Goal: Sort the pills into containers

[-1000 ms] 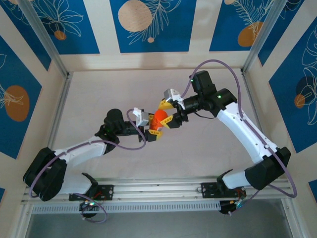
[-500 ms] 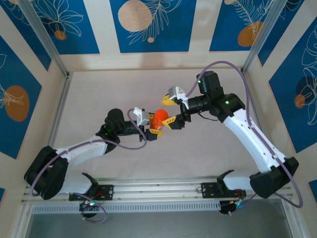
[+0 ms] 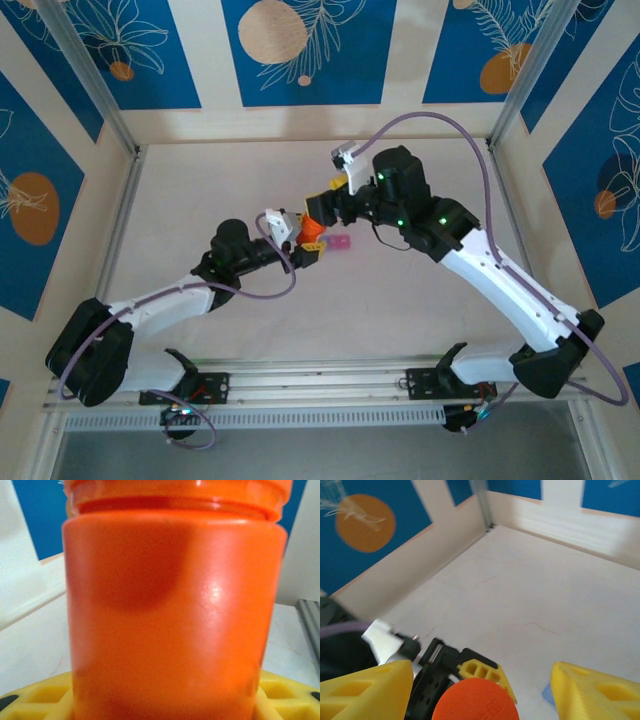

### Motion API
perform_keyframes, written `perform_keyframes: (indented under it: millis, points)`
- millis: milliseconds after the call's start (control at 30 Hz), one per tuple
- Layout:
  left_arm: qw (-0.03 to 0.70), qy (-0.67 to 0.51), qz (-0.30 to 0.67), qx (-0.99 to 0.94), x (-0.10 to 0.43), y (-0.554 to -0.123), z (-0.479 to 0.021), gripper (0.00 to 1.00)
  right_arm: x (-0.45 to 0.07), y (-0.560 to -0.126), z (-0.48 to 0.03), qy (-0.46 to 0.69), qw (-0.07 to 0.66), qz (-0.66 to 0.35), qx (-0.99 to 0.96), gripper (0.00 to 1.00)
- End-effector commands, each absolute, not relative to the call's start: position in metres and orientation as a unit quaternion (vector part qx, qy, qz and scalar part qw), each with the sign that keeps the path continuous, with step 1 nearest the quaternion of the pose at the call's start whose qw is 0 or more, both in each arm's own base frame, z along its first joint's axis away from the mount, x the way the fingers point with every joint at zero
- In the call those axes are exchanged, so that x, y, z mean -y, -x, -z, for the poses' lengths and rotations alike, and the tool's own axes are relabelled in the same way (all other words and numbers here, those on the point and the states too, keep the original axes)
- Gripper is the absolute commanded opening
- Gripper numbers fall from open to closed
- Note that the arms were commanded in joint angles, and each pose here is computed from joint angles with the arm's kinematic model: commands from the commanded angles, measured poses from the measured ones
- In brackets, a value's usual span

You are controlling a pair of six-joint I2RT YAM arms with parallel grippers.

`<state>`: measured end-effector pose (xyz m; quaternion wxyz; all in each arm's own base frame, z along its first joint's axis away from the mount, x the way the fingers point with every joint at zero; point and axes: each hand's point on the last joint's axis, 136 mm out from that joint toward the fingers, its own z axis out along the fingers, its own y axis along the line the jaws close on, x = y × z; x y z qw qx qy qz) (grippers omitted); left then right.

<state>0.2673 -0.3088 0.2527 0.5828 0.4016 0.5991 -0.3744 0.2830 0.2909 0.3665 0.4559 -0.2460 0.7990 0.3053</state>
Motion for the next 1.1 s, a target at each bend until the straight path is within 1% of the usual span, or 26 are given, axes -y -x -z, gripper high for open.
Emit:
perform_keyframes:
  millis: [0,433,833,1067]
  points:
    - [0.613,-0.385,0.345,-0.597,0.300,-0.278,-0.267,0.00,-0.283,-0.299,-0.359,0.159,0.450,-0.281,-0.833,0.72]
    - [0.625,-0.371,0.314,-0.611,0.292,-0.286,-0.264,0.00,-0.297,-0.297,-0.330,0.169,0.409,-0.277,-0.853,0.71]
    - [0.623,-0.362,0.297,-0.626,0.289,-0.293,-0.256,0.00,-0.311,-0.290,-0.333,0.169,0.390,-0.313,-0.849,0.71]
    - [0.626,-0.359,0.296,-0.625,0.288,-0.292,-0.258,0.00,-0.318,-0.293,-0.325,0.174,0.379,-0.309,-0.855,0.70]
